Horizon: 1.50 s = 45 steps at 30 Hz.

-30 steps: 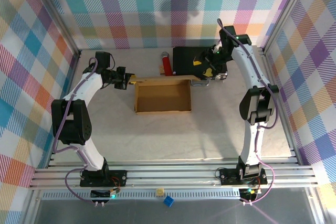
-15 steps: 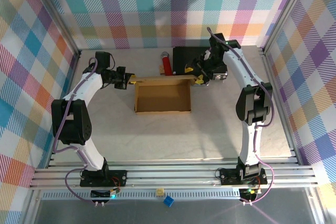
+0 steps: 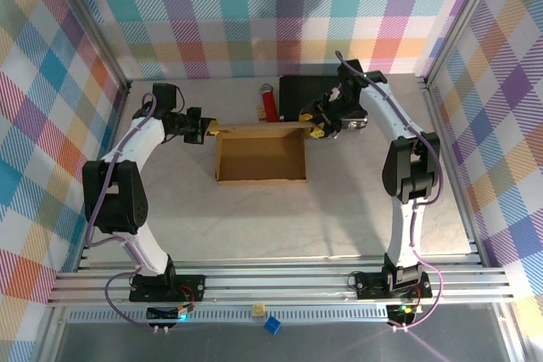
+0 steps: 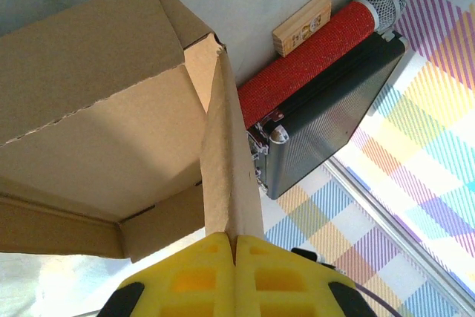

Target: Fold the paper box

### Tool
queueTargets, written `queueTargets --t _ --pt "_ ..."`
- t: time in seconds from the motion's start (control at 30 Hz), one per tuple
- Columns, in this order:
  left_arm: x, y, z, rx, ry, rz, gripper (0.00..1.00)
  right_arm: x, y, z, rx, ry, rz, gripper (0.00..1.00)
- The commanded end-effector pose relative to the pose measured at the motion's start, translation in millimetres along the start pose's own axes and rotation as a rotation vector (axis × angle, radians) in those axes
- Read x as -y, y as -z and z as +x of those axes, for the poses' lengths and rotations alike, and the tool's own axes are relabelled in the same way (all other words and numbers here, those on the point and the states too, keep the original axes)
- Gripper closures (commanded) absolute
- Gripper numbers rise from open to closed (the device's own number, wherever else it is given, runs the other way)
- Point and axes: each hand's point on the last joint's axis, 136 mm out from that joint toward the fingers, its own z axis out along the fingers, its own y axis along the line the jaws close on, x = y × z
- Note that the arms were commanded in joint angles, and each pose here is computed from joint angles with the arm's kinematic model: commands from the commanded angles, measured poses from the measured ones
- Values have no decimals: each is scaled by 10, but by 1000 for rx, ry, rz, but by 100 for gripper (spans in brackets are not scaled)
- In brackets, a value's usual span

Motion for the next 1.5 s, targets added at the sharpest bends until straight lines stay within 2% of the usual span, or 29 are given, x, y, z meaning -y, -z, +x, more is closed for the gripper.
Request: queueTargets --t 0.0,0.47,1.0,1.2,1.4,1.47 --pt "204 144 150 -33 -33 65 100 -280 114 157 -22 36 -71 56" --pt "274 196 190 -34 -40 86 100 -399 198 259 -45 21 -104 59" --pt "-6 -31 58 -41 -111 79 100 144 -117 233 -25 117 55 66" --pt "-221 9 78 -32 -154 -3 87 305 -214 307 -18 135 114 68" --pt "-438 128 123 -14 -209 -100 66 395 -221 354 15 172 179 69" --pt "-513 207 122 10 -250 -152 62 399 -220 374 24 194 195 69"
